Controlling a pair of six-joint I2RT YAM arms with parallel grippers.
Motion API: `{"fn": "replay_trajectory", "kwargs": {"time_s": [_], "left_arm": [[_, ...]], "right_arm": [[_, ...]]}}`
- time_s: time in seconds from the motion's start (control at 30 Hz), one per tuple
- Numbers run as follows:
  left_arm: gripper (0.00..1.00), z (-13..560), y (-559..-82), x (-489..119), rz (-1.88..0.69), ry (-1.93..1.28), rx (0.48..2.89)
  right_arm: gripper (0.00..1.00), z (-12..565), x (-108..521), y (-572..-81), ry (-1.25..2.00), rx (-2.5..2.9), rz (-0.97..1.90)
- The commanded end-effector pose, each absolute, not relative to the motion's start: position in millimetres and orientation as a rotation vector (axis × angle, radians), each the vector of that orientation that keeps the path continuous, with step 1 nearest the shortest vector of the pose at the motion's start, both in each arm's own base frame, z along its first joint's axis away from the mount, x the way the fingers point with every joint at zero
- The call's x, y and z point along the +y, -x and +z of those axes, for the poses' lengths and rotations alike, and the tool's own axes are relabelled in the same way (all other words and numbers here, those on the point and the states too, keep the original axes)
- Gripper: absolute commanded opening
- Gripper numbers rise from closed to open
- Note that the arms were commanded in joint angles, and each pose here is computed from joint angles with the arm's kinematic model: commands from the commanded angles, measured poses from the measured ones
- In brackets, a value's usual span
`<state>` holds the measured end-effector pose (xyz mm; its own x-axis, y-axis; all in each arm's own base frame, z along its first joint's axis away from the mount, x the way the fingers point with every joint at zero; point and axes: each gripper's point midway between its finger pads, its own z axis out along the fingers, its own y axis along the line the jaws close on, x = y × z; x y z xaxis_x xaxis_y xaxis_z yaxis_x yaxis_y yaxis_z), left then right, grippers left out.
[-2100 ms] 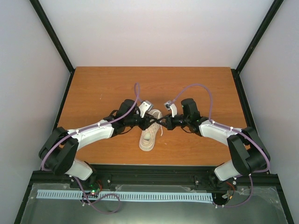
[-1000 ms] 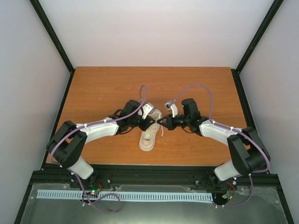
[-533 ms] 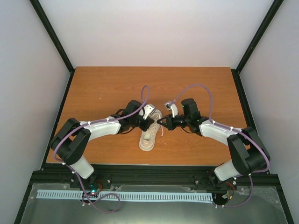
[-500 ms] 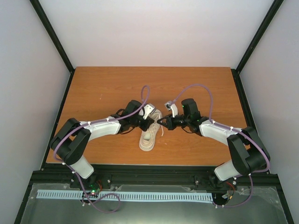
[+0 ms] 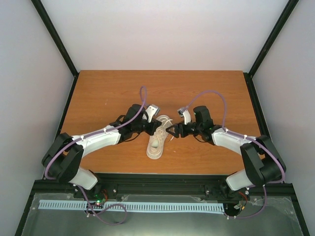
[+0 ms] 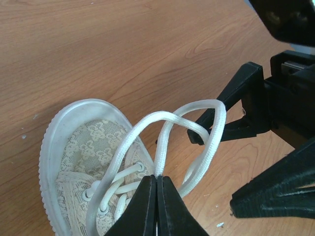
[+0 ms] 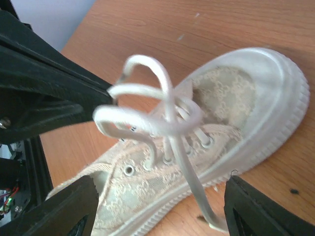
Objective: Tie the shoes
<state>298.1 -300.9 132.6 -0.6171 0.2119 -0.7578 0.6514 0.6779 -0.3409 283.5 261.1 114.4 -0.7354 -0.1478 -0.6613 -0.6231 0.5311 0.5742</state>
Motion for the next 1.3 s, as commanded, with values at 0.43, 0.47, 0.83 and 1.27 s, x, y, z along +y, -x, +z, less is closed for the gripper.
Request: {"fn": "replay_trajectory", "kwargs": {"time_s": [0.43, 0.47, 0.83, 1.27], "left_arm": [[0.01, 148, -292, -301, -0.865, -0.594, 2.181], [0.01, 149, -292, -302, -0.874, -0.591, 2.181], [0.01, 194, -304, -287, -1.088, -0.383, 2.133], [0.01, 173, -315, -188, -1.047, 0.060, 2.330]], "right_arm": [[0.63, 79, 234, -273, 0.565, 2.232, 1.050], [0.61, 79, 236, -275, 0.577, 2.222, 1.060], [0.03, 85, 243, -308, 0.543, 2.203, 1.009], [0.03, 63, 148, -291, 0.065, 2.475, 0.585]]}}
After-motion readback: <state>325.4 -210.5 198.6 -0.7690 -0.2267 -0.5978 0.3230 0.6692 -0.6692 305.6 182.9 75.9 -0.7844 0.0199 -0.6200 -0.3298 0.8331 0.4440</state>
